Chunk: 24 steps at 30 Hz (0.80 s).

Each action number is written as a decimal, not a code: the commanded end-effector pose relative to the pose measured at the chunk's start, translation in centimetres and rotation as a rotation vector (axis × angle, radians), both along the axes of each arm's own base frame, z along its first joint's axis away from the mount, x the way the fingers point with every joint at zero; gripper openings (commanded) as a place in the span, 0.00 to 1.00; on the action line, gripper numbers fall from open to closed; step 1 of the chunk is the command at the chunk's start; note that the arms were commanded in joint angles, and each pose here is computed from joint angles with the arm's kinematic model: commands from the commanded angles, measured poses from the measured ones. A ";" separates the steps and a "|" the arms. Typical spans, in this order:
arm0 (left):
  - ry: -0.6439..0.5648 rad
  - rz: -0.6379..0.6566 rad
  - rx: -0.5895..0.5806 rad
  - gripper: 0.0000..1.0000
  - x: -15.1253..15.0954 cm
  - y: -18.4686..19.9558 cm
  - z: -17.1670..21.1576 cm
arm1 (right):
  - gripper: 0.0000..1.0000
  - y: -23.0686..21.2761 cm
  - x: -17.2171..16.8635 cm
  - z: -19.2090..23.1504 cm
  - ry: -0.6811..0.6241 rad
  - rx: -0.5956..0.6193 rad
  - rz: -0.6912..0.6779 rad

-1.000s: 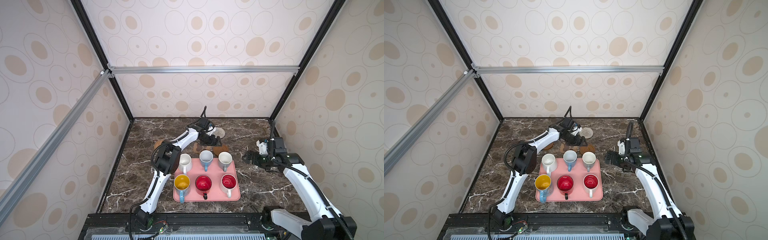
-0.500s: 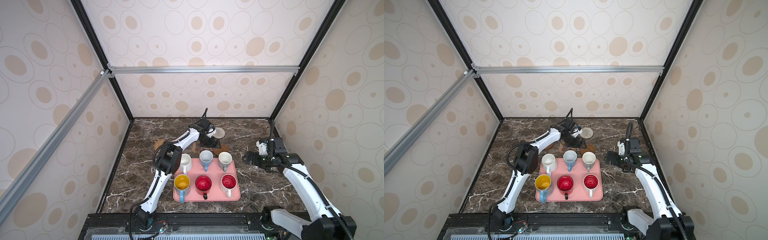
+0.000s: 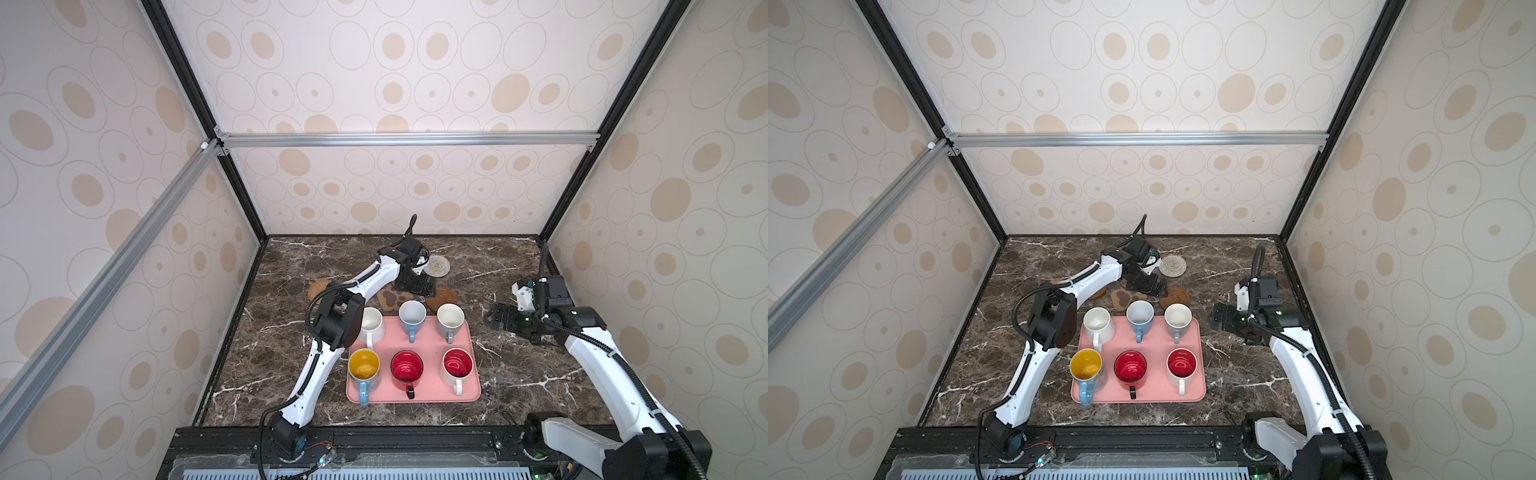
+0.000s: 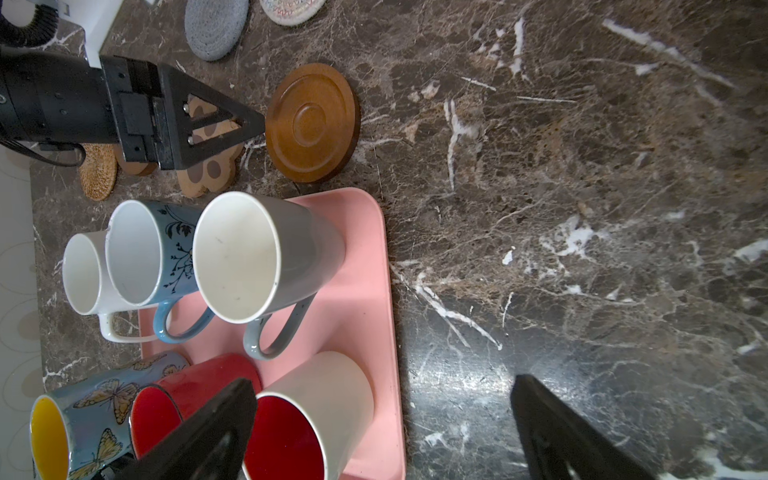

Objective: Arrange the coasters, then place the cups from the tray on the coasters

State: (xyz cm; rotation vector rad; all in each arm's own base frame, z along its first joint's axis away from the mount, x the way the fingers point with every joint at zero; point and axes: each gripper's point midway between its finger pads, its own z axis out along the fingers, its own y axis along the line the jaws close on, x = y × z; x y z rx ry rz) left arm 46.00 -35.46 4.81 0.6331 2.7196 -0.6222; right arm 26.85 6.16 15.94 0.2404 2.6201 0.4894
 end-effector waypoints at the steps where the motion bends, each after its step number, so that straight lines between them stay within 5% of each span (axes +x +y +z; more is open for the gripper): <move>1: -0.080 0.021 0.010 1.00 1.8 0.4 2.0 | 1.00 -0.1 -0.3 -0.4 0.015 -0.014 0.009; 8: -0.180 0.067 0.048 1.00 2.6 2.0 6.7 | 1.00 -0.1 -0.3 -0.5 0.016 -0.020 0.009; 24: -0.177 0.208 0.231 1.00 2.7 10.0 5.7 | 1.00 1.1 1.4 -0.6 -0.006 0.040 0.047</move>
